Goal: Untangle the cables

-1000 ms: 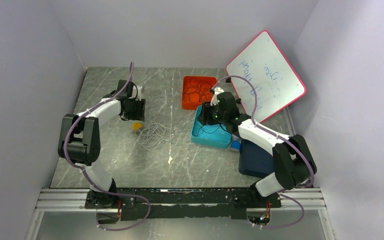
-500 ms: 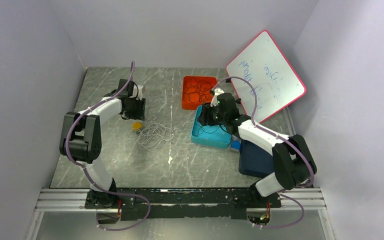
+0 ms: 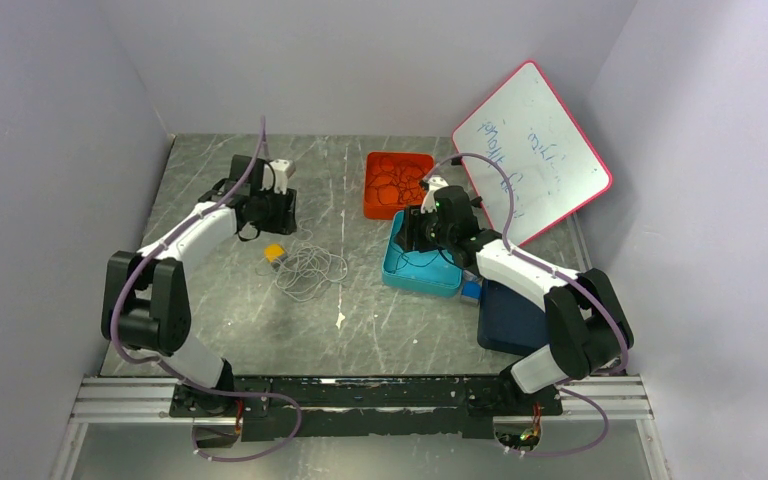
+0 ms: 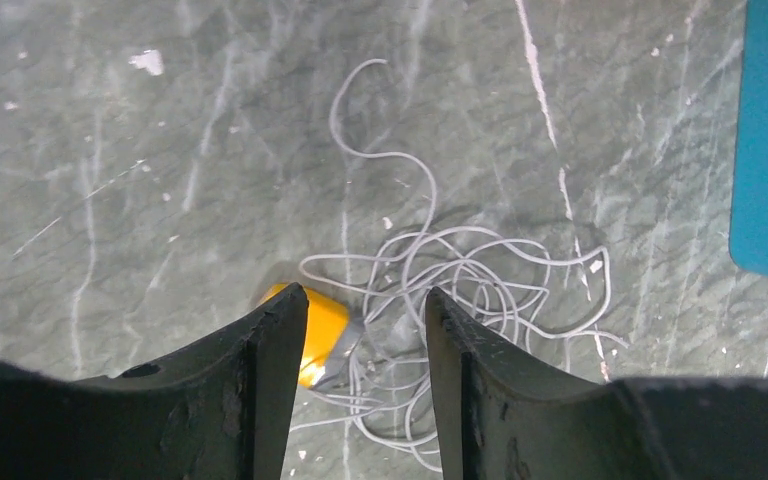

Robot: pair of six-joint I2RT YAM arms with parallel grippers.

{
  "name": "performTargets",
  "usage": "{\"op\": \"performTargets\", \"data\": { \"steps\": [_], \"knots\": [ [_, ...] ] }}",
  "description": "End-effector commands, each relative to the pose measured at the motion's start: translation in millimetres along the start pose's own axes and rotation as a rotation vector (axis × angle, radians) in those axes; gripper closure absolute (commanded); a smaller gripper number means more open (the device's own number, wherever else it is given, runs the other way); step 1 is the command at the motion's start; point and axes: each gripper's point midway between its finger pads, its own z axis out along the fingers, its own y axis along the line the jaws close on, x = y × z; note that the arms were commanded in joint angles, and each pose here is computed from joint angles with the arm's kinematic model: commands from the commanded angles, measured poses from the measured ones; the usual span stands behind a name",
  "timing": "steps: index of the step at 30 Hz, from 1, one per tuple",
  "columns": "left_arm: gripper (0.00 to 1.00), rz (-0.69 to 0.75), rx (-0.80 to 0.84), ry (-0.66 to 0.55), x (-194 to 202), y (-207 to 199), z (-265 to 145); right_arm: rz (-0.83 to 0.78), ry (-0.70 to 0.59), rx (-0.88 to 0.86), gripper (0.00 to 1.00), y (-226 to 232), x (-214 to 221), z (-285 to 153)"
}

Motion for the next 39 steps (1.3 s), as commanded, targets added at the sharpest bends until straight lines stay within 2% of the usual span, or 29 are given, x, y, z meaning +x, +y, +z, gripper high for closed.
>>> {"op": "performTargets", "data": {
  "steps": [1,10,16,28,30,38,39],
  "knots": [
    [0.48,0.077,0.085,0.027,7.2,-24.5,10.4,0.0,-0.013,-0.011,0.48,0.8,-2.0,3.6],
    [0.51,0.153,0.025,0.139,27.2,-22.1,31.8,-0.007,-0.012,-0.001,0.48,-0.7,-3.2,2.4],
    [0.51,0.168,-0.003,0.15,29.0,-18.2,34.9,-0.002,-0.01,-0.008,0.48,0.4,-2.4,3.8],
    [0.54,0.164,0.051,0.177,33.9,-25.7,51.4,-0.006,-0.013,-0.002,0.48,-0.5,-2.3,1.7],
    [0.58,0.162,0.058,0.175,32.8,-26.8,52.1,-0.008,-0.015,-0.005,0.48,0.3,-3.4,1.0],
    [0.92,0.158,0.053,0.11,11.2,-29.7,43.8,-0.009,-0.017,-0.008,0.48,1.2,-5.0,1.1],
    [0.93,0.157,0.05,0.099,7.6,-30.0,41.7,-0.008,-0.018,-0.009,0.48,1.4,-5.3,1.0]
  ]
}}
